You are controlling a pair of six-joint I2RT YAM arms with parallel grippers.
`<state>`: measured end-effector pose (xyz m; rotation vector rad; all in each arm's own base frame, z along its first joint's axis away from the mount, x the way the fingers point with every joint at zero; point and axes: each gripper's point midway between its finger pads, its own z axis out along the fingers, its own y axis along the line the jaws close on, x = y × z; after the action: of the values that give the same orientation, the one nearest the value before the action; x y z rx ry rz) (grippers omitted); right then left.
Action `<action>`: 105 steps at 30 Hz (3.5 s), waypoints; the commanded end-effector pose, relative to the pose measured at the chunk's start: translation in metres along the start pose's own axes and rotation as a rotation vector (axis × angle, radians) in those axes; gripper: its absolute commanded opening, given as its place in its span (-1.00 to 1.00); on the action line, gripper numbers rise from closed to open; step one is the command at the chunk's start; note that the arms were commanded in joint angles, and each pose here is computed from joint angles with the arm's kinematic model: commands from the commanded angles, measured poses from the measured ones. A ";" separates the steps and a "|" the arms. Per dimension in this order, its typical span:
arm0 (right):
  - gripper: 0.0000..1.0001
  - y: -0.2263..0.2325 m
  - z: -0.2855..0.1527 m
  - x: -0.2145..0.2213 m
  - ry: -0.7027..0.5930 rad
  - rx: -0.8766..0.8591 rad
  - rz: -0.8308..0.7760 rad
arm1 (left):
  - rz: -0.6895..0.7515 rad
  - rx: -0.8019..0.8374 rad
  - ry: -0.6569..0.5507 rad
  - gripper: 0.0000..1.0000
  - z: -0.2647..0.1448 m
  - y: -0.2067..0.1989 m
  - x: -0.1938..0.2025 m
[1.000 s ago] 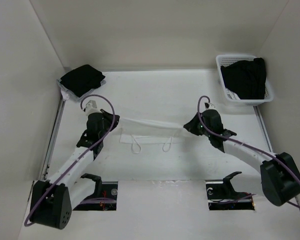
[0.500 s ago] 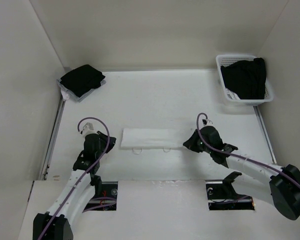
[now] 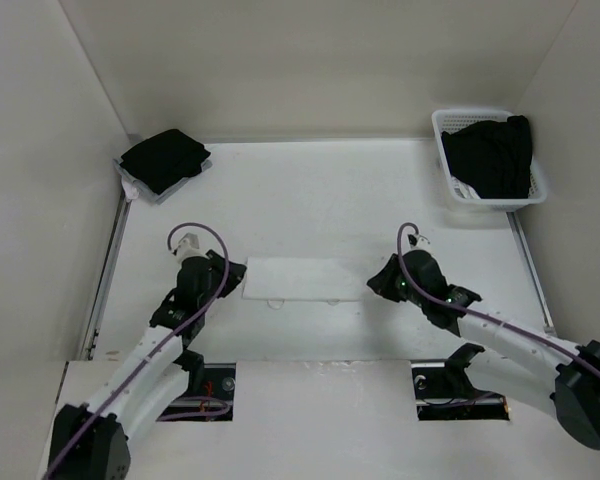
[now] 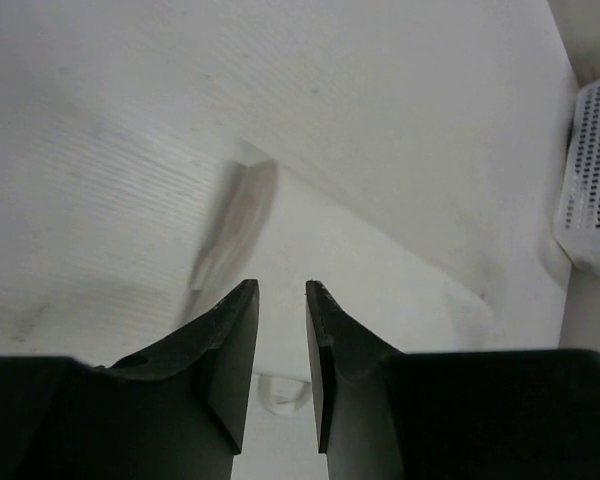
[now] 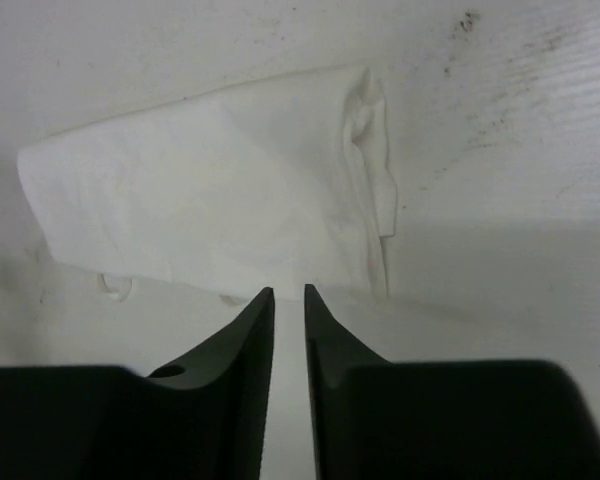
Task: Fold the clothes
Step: Fold the tank top
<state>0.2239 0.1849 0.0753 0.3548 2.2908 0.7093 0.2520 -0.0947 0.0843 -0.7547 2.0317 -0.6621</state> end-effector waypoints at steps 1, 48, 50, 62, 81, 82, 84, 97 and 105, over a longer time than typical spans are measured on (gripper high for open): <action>-0.63 0.026 0.009 -0.021 -0.040 -0.033 -0.034 | 0.014 0.135 -0.041 -0.52 0.009 -0.059 -0.007; -0.83 -0.024 0.062 -0.017 0.037 0.019 0.160 | 0.064 0.180 -0.113 -0.46 0.036 -0.062 -0.030; -0.88 -0.026 0.052 -0.027 -0.027 0.029 0.162 | 0.075 0.196 -0.106 -0.45 0.033 -0.067 -0.027; -0.90 0.005 -0.047 -0.073 -0.174 0.050 0.046 | 0.122 0.252 -0.021 -0.41 0.029 -0.083 0.009; -0.61 0.190 0.063 0.001 0.100 -0.019 -0.222 | 0.095 0.305 -0.039 -0.36 0.012 -0.078 -0.001; -0.50 0.199 0.068 0.017 0.132 -0.028 -0.243 | 0.093 0.307 -0.041 -0.36 0.012 -0.077 -0.003; -0.31 0.206 0.074 0.034 0.163 -0.033 -0.269 | 0.088 0.303 -0.044 -0.35 0.011 -0.074 -0.006; -0.79 0.169 0.032 0.001 0.025 -0.082 -0.221 | 0.124 0.379 0.018 -0.33 0.010 -0.113 0.013; -0.83 0.101 0.056 -0.005 0.017 -0.048 -0.163 | 0.227 0.339 0.124 -0.66 0.027 -0.121 0.074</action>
<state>0.2621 0.2775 0.0933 0.1480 2.3559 0.5827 0.2583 -0.2291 0.0973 -0.2789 2.0901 -0.9262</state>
